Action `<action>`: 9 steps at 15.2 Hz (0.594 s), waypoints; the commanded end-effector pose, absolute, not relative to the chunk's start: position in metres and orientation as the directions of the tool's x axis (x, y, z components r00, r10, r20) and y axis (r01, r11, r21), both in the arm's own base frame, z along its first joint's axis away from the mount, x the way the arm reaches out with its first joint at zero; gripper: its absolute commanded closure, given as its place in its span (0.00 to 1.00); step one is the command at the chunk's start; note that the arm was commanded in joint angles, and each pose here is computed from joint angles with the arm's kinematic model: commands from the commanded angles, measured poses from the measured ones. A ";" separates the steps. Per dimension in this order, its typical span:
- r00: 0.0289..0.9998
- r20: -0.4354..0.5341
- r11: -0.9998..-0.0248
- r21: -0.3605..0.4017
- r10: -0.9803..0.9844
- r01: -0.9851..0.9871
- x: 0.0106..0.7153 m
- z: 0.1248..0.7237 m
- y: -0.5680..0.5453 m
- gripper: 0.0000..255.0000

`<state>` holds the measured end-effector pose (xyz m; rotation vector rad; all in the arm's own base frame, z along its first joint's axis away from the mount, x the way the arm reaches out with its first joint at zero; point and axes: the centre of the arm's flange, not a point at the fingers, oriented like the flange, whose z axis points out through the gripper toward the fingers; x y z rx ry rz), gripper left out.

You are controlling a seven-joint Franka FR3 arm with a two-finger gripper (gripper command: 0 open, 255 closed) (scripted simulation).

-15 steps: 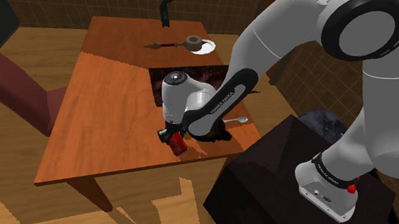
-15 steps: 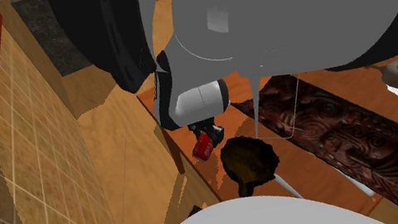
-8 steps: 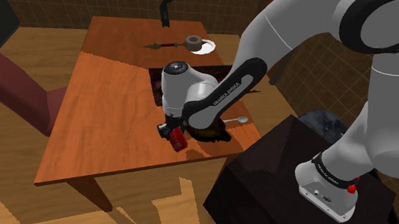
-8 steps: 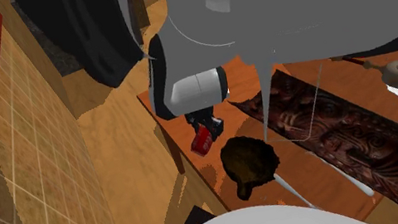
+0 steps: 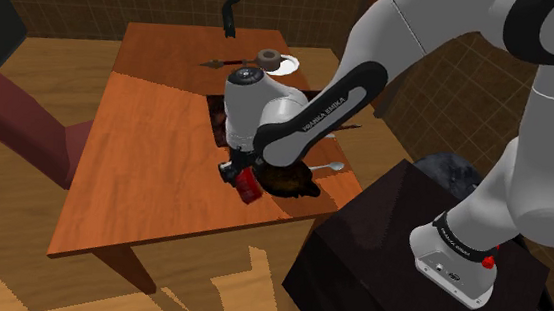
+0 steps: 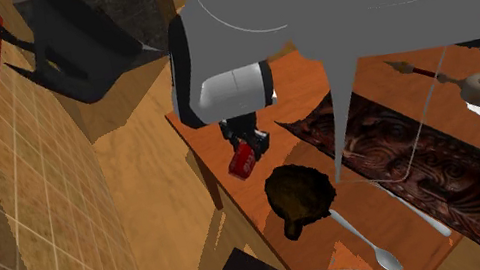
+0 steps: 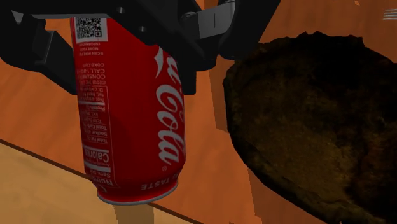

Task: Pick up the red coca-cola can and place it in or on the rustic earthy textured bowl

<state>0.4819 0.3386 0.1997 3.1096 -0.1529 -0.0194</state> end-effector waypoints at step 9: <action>0.995 -0.011 -0.995 0.029 -0.098 -0.098 0.482 0.253 0.340 1.00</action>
